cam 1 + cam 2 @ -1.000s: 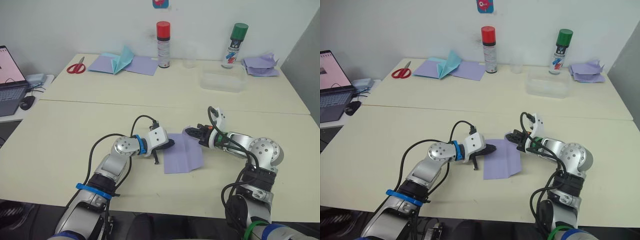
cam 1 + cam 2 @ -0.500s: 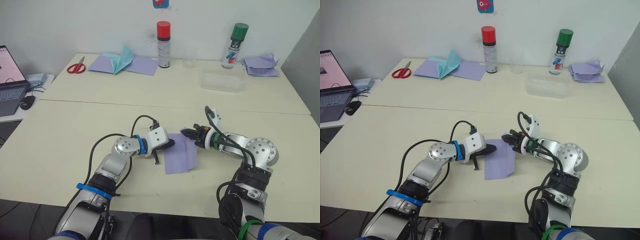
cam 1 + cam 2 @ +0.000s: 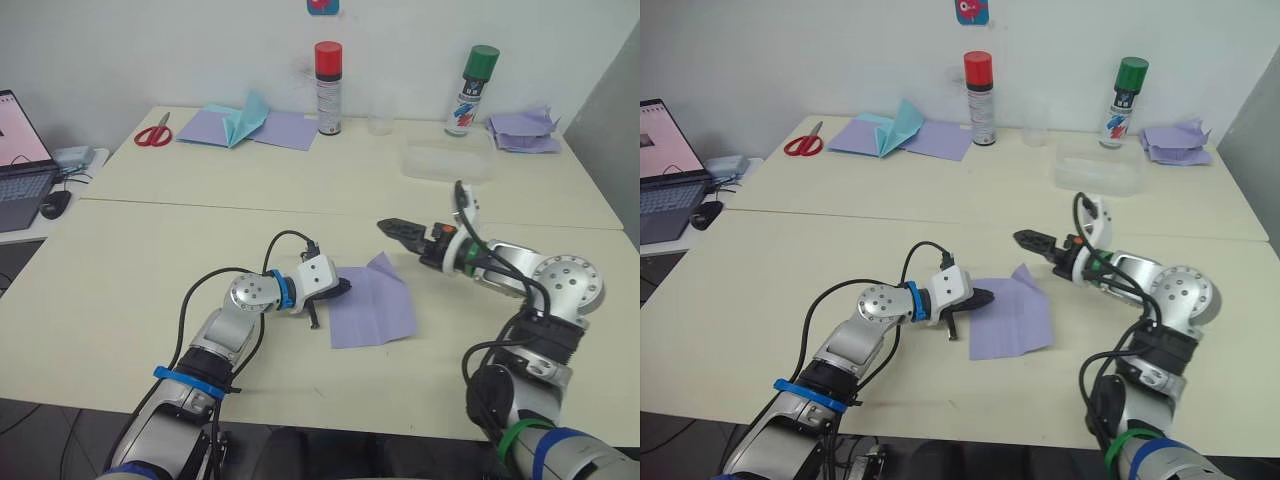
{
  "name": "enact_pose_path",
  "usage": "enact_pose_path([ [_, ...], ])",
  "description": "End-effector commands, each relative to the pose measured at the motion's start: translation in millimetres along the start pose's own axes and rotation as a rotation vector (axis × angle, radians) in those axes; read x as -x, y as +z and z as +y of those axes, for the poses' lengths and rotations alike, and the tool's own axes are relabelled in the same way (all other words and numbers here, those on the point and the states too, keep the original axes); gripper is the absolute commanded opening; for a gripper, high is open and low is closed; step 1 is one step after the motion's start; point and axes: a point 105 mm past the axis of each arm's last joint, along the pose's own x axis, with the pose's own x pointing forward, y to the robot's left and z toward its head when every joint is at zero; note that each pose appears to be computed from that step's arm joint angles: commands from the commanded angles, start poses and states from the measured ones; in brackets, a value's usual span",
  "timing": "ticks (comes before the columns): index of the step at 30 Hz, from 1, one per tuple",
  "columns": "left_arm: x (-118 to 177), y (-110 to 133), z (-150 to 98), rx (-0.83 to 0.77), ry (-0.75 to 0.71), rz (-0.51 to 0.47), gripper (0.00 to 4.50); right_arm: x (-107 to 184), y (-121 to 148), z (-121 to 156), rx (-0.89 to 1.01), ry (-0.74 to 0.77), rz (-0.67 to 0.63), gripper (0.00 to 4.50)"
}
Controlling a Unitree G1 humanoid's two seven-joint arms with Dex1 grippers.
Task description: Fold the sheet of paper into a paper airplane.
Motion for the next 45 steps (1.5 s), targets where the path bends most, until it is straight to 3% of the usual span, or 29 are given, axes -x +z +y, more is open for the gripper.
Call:
enact_pose_path([
  [1,-5.2,-28.1,-22.7,0.041,-0.076,0.104,0.0,3.3,1.5,-12.3,0.069,-0.015,-0.004,4.47],
  [3,-5.1,-28.2,-23.1,0.04,-0.078,0.104,0.0,4.3,-2.8,-24.6,0.09,-0.049,0.01,4.31],
  [6,-5.1,-28.0,-23.5,0.039,-0.08,0.104,0.0,4.5,-18.3,-39.0,0.13,-0.084,0.063,3.62],
  [10,-5.2,-28.2,-23.9,0.036,-0.082,0.107,0.0,1.7,-37.6,-45.2,0.147,-0.081,0.113,2.2],
  [16,-5.0,-28.6,-25.1,0.034,-0.085,0.109,0.0,0.4,-51.2,-33.4,0.121,-0.013,0.154,0.04],
  [32,-5.3,-29.3,-25.6,0.034,-0.08,0.112,0.0,-22.3,-62.6,7.8,0.079,0.114,0.163,0.04],
  [45,-2.4,-31.5,-25.2,0.037,-0.076,0.121,0.0,-37.7,-81.6,16.9,0.136,0.129,0.193,0.04],
])
